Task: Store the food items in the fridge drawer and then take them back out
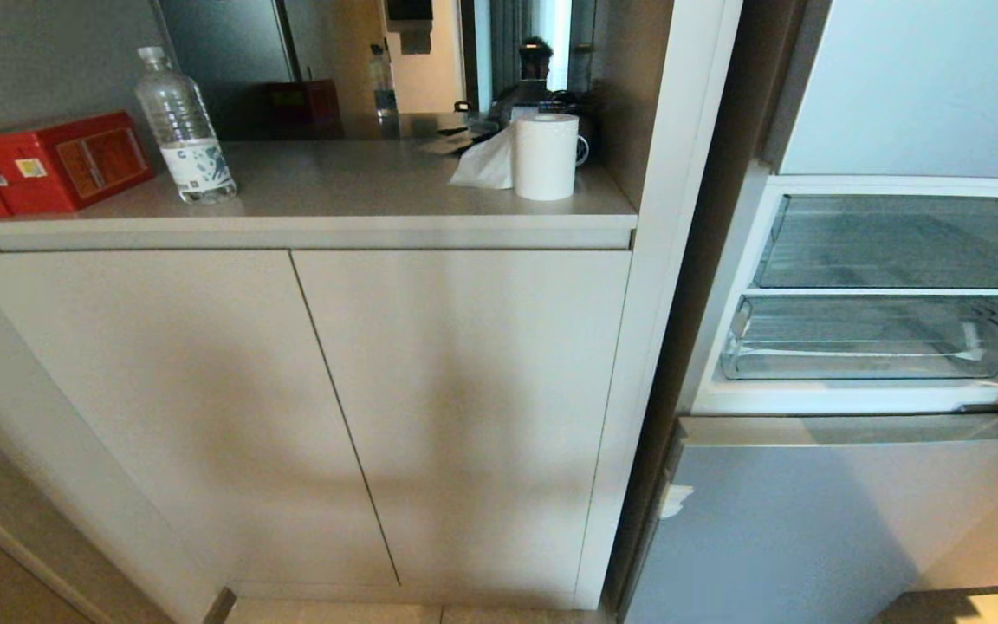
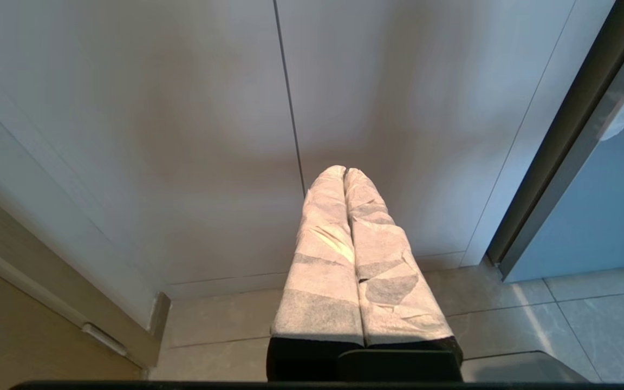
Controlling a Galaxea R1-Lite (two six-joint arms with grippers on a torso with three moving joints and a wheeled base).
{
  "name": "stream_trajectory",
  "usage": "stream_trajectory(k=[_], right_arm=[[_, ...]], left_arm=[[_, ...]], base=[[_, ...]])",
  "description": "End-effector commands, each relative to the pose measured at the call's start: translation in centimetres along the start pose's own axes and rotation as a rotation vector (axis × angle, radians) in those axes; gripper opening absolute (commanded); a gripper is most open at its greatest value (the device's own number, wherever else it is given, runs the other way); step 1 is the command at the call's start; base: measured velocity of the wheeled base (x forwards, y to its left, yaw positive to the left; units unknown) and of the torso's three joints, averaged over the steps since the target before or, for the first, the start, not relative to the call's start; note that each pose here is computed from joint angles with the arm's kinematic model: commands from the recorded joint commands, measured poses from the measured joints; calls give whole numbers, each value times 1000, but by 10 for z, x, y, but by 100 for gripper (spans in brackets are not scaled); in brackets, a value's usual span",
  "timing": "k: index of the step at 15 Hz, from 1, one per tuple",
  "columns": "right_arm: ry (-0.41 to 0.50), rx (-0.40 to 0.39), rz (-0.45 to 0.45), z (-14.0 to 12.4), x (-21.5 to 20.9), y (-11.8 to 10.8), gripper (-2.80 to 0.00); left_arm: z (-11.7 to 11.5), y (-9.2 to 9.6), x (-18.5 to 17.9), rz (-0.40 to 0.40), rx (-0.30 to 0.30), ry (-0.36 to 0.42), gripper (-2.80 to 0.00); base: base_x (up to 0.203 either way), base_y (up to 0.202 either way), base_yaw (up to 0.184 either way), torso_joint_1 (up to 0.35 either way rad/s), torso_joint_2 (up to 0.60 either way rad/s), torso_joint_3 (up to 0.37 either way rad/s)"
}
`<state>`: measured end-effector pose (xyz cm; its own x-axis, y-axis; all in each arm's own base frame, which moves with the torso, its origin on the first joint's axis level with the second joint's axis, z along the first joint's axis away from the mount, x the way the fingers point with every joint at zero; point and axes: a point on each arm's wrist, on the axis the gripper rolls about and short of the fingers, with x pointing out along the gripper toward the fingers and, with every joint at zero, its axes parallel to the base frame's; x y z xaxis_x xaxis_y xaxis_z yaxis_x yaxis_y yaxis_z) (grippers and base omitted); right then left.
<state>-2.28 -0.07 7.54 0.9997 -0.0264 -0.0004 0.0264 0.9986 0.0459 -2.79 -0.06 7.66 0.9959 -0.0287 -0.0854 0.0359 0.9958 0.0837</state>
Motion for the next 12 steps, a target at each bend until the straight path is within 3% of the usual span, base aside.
stream_trajectory(k=[1, 6, 12], right_arm=[[3, 0, 0, 0, 0, 0, -280], [1, 0, 0, 0, 0, 0, -280], [3, -7, -1, 0, 0, 0, -280]], left_arm=[[0, 0, 0, 0, 1, 0, -280], [0, 0, 0, 0, 1, -1, -280], [0, 0, 0, 0, 0, -1, -280]], base=[[0, 0, 0, -198, 388, 207], [0, 0, 0, -229, 475, 240], [0, 0, 0, -31, 72, 38]])
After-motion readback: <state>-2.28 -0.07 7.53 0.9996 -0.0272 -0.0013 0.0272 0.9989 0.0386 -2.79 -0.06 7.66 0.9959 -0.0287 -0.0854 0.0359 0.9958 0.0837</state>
